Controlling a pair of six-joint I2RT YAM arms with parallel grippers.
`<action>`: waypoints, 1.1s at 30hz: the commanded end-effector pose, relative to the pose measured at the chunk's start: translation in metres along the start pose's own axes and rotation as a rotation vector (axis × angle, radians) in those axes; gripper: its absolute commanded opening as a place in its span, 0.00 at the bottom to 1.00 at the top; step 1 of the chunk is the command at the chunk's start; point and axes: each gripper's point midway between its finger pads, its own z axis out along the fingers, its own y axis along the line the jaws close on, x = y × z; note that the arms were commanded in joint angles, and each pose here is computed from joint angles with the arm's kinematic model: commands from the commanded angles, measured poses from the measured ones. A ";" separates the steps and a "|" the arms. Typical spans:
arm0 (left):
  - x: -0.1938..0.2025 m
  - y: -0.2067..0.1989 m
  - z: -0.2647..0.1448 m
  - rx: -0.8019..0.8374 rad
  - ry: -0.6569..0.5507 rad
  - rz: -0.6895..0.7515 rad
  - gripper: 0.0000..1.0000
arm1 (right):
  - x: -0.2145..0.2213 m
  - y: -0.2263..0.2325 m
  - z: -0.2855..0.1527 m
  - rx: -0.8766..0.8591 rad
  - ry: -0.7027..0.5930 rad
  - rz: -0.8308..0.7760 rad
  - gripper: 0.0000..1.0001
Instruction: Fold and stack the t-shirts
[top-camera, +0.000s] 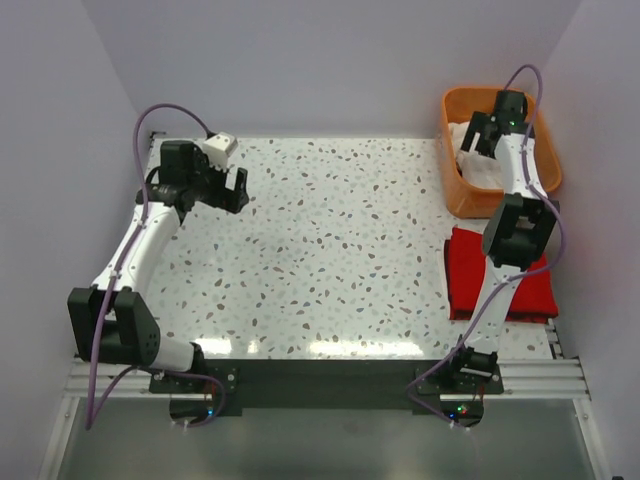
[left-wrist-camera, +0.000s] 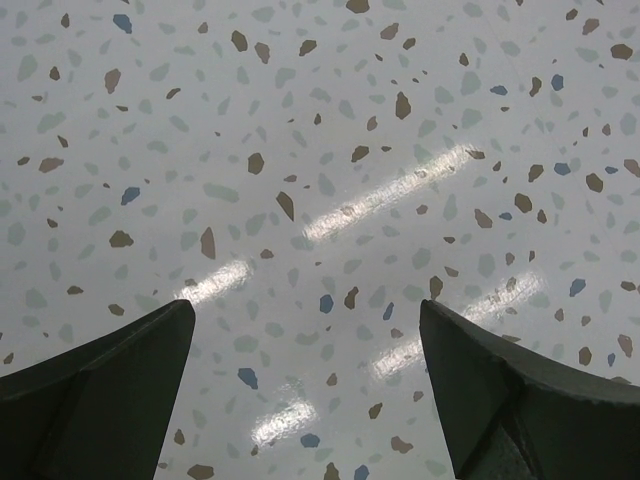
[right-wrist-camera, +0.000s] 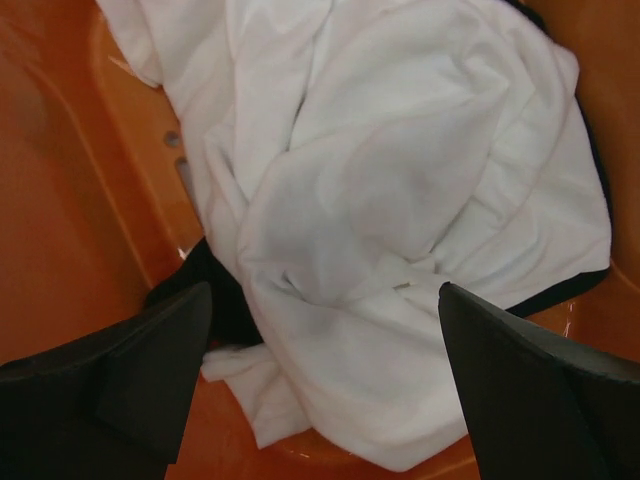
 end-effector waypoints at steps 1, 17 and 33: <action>-0.021 0.009 -0.001 -0.023 -0.045 0.036 1.00 | -0.005 -0.014 0.005 0.050 -0.002 0.005 0.98; -0.024 0.015 0.008 -0.030 -0.008 0.002 1.00 | 0.006 0.003 0.023 -0.054 0.036 -0.017 0.00; -0.023 -0.004 -0.001 0.029 -0.076 -0.034 1.00 | -0.130 0.008 -0.217 -0.302 -0.601 0.064 0.00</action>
